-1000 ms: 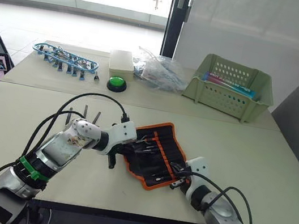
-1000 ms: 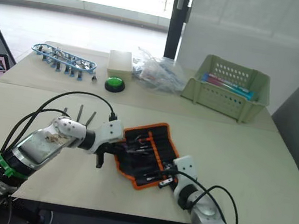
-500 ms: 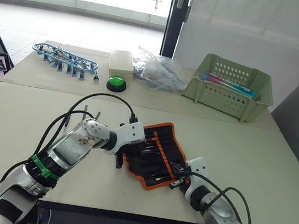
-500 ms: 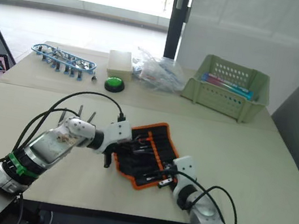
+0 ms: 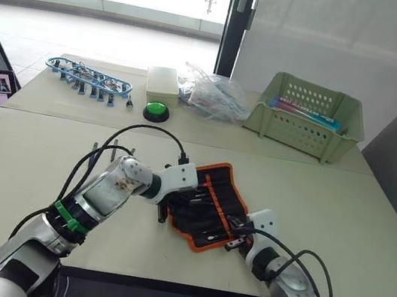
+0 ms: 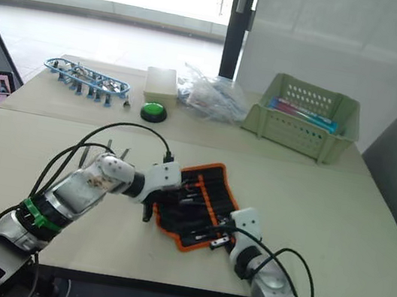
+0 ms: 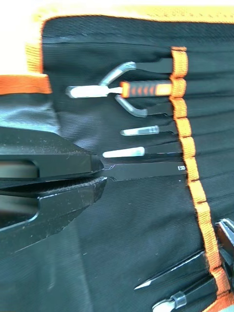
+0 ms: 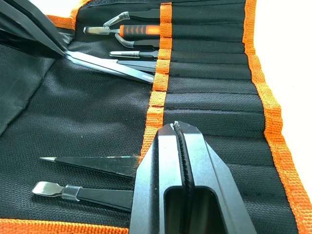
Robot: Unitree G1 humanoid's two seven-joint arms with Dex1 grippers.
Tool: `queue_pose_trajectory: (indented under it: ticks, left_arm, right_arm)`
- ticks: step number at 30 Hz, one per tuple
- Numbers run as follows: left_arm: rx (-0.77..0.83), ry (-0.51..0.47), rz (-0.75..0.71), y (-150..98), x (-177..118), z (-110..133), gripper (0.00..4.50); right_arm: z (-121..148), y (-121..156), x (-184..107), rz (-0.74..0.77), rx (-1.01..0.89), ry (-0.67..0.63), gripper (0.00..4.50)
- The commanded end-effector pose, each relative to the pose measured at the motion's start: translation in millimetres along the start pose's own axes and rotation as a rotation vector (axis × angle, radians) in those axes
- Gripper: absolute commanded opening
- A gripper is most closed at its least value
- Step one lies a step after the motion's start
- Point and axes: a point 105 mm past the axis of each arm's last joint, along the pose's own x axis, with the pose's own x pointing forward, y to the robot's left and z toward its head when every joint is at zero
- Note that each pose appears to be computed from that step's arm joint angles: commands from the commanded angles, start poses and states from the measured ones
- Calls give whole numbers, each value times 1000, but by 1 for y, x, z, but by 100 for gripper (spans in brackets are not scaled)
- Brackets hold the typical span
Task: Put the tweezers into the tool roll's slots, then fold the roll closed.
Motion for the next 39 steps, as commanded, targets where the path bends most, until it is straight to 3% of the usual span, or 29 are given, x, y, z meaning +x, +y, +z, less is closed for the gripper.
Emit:
queue_pose_trajectory:
  ticks: [1, 11, 21, 25, 29, 34, 35, 39]
  left_arm:
    - [56, -20, 21, 5, 6, 13, 3]
    - [78, -94, -24, -3, 43, 38, 3]
    - [61, -99, -12, 1, 53, 34, 3]
    - [44, -169, 29, 11, 34, 41, 131]
    - [-4, -246, 88, 24, -12, 43, 260]
    - [-142, -248, 232, 34, -76, 3, 427]
    - [-176, -236, 270, 34, -88, -10, 445]
    - [-304, -173, 439, 29, -126, -63, 445]
  right_arm:
    - [-18, 6, -1, 15, 26, 73, 0]
    - [-20, 14, -3, 63, 10, 89, 0]
    - [-20, 15, -3, 72, 9, 94, 0]
    - [-22, 14, -4, 69, 8, 100, 0]
    - [-23, 13, -4, 64, 6, 104, 0]
    - [-25, 9, -7, 58, 0, 110, 0]
    - [-25, 8, -7, 58, -1, 111, 0]
    - [-26, 4, -8, 61, -13, 117, 0]
